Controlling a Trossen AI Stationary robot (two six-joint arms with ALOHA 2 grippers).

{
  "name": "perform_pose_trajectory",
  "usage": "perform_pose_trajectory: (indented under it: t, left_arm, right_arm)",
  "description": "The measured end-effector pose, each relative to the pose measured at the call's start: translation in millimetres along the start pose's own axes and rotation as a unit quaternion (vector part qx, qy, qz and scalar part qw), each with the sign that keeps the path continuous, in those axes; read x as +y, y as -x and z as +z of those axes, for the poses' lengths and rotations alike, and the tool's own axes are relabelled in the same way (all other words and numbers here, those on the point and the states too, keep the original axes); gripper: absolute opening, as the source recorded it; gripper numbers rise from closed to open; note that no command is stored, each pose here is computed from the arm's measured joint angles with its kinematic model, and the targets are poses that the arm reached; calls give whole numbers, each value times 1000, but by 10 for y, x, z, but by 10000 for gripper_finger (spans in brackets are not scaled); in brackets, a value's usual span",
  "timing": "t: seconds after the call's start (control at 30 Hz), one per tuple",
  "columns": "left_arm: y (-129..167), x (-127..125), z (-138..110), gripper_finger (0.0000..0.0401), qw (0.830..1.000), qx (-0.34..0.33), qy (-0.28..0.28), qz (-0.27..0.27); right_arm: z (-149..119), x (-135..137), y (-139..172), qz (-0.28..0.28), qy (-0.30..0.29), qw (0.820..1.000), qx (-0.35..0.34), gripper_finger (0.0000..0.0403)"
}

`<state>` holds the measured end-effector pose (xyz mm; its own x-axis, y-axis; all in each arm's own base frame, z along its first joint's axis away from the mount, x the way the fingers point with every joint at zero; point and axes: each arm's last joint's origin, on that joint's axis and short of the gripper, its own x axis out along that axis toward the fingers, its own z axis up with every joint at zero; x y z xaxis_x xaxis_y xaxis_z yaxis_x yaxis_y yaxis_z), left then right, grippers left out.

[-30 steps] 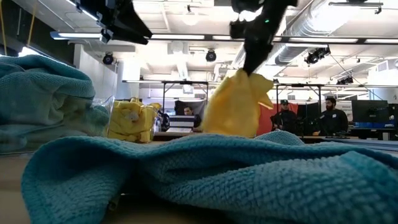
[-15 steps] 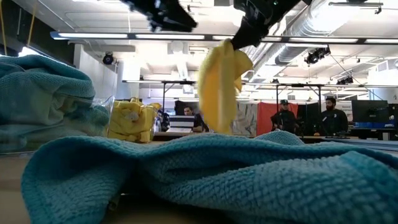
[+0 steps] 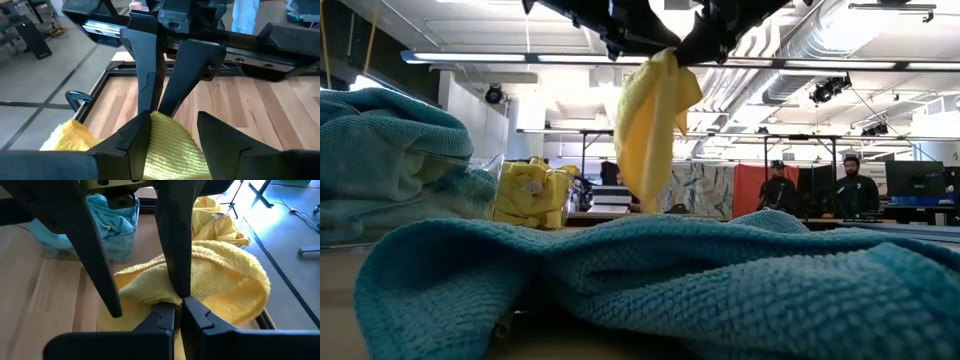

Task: Sort microfiber towel by color & place in baskets
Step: Put the yellow microfiber cloth into the top transparent bin

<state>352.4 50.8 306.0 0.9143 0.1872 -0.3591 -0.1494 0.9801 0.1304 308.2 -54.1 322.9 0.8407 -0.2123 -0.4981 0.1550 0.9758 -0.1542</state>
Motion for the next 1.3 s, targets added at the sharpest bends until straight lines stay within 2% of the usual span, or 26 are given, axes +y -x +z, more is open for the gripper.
perform_pose_trajectory:
  t: [0.23, 0.37, 0.53, 0.8, 1.3]
  left_arm:
    - [-3, -4, -35, 152, 1000, 21, -2, 15]
    - [-6, -1, -28, 152, 1000, 16, -2, 13]
    - [-6, -22, -36, 152, 1000, 20, -3, 18]
    - [46, -10, -10, 152, 999, 19, -36, 37]
    - [72, 3, -96, 152, 994, 70, -45, 70]
  right_arm:
    - [-2, 5, -2, 14, -2, 1000, -2, 0]
    - [4, -8, -1, -13, -20, 1000, -2, 0]
    - [5, -21, 8, -14, -29, 999, -3, 0]
    - [10, -101, 26, -25, -99, 995, -7, 0]
    - [100, -118, 50, 7, -102, 993, -55, 0]
